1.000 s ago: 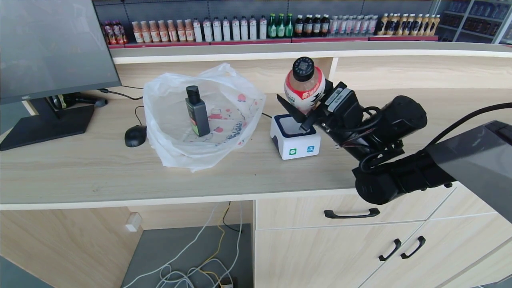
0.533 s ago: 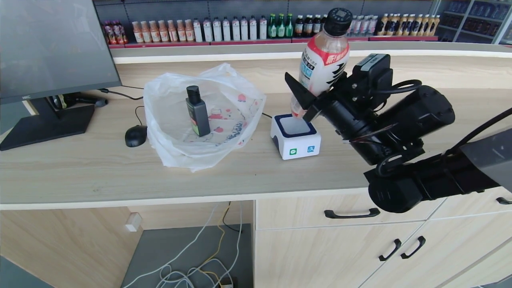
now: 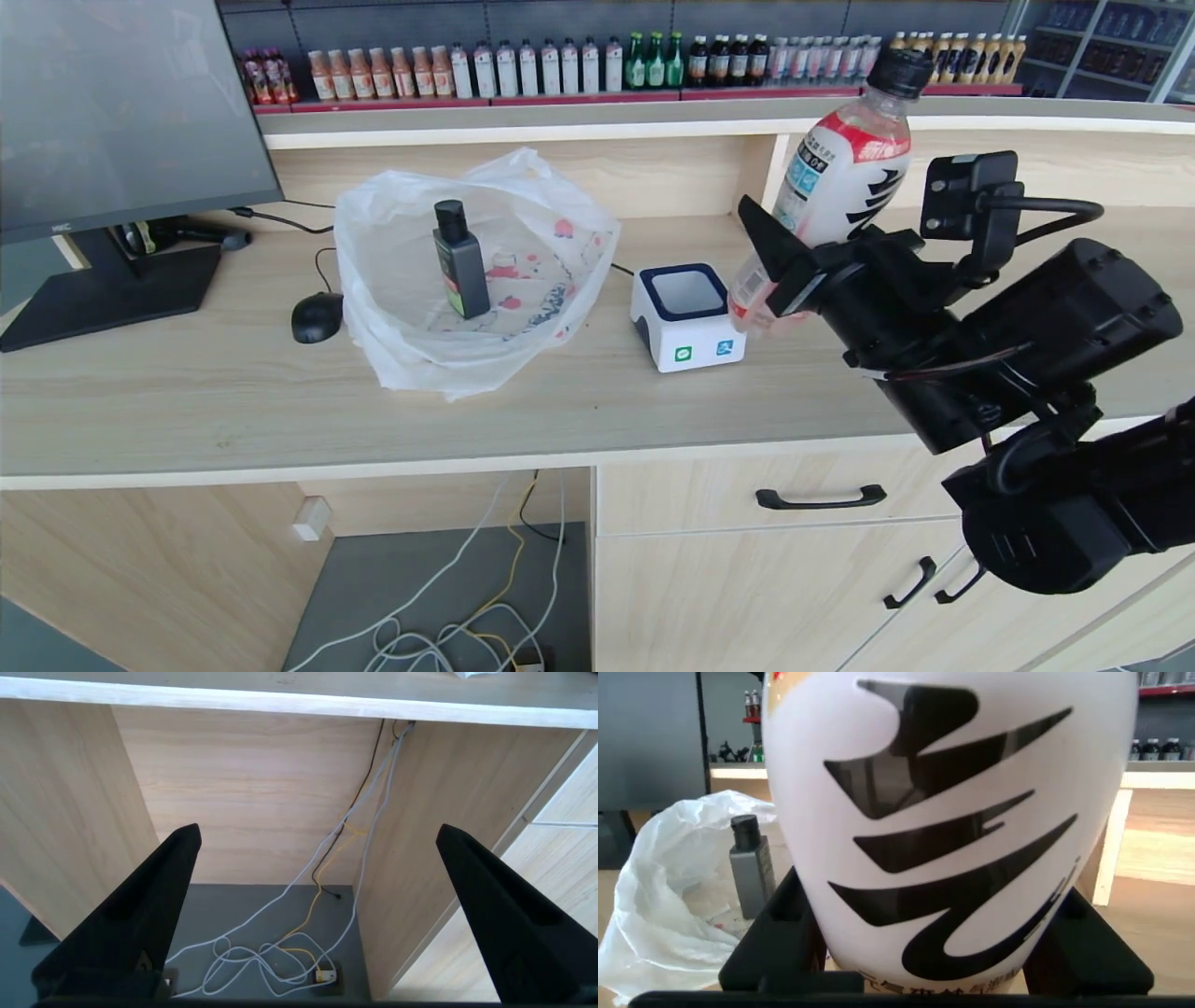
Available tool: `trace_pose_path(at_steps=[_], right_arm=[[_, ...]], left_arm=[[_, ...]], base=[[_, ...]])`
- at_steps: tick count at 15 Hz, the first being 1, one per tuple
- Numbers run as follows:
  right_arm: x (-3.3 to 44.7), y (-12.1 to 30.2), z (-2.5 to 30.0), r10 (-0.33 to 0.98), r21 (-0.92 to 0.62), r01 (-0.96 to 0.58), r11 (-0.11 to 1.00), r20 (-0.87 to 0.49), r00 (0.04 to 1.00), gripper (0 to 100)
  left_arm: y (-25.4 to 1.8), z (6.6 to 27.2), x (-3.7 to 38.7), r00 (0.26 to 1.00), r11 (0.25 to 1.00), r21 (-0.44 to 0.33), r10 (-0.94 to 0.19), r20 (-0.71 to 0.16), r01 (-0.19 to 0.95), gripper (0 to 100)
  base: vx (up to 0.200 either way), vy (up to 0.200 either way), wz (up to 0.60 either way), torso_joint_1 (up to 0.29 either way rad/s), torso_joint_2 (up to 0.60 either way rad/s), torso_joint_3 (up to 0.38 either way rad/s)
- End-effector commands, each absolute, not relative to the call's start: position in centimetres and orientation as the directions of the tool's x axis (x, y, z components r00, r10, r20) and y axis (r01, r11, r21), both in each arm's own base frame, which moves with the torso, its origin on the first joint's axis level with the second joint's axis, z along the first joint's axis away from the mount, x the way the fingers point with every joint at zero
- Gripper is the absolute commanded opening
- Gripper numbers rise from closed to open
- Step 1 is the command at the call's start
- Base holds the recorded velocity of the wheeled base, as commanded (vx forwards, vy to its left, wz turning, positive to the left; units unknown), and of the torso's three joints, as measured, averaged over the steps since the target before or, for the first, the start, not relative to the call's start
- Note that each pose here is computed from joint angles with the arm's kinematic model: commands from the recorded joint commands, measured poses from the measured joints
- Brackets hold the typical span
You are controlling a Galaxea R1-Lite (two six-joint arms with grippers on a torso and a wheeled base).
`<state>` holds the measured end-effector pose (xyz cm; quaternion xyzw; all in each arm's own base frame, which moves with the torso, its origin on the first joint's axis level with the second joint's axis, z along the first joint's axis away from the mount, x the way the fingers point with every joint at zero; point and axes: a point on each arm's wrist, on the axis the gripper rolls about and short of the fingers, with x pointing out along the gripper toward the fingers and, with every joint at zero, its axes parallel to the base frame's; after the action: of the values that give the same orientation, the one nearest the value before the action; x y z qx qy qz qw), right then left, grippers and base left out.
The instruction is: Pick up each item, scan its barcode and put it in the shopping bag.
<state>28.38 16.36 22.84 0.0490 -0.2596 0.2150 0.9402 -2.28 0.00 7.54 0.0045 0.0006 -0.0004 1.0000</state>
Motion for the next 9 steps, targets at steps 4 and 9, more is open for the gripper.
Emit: trace_pose_path(at_steps=[4,9], right_arm=[[27.16,17.2,23.39,0.29,0.116,-0.401,0.909,0.514,0.807,0],[27.21,17.23,23.61,0.288,0.094,-0.389,0.916,0.522,0.803,0]], left_arm=[[0.0,7.55,-2.28,1.0,1.0,0.005,-0.002,0.0,0.002,100],[0.0,7.55,-2.28,1.0,1.0,-0.003,-0.002,0.0,0.002,100]], base=[[0.0,0.0,0.0,0.0,0.0,0.0],[0.0,0.12,0.0,-0.001,0.0,0.002]])
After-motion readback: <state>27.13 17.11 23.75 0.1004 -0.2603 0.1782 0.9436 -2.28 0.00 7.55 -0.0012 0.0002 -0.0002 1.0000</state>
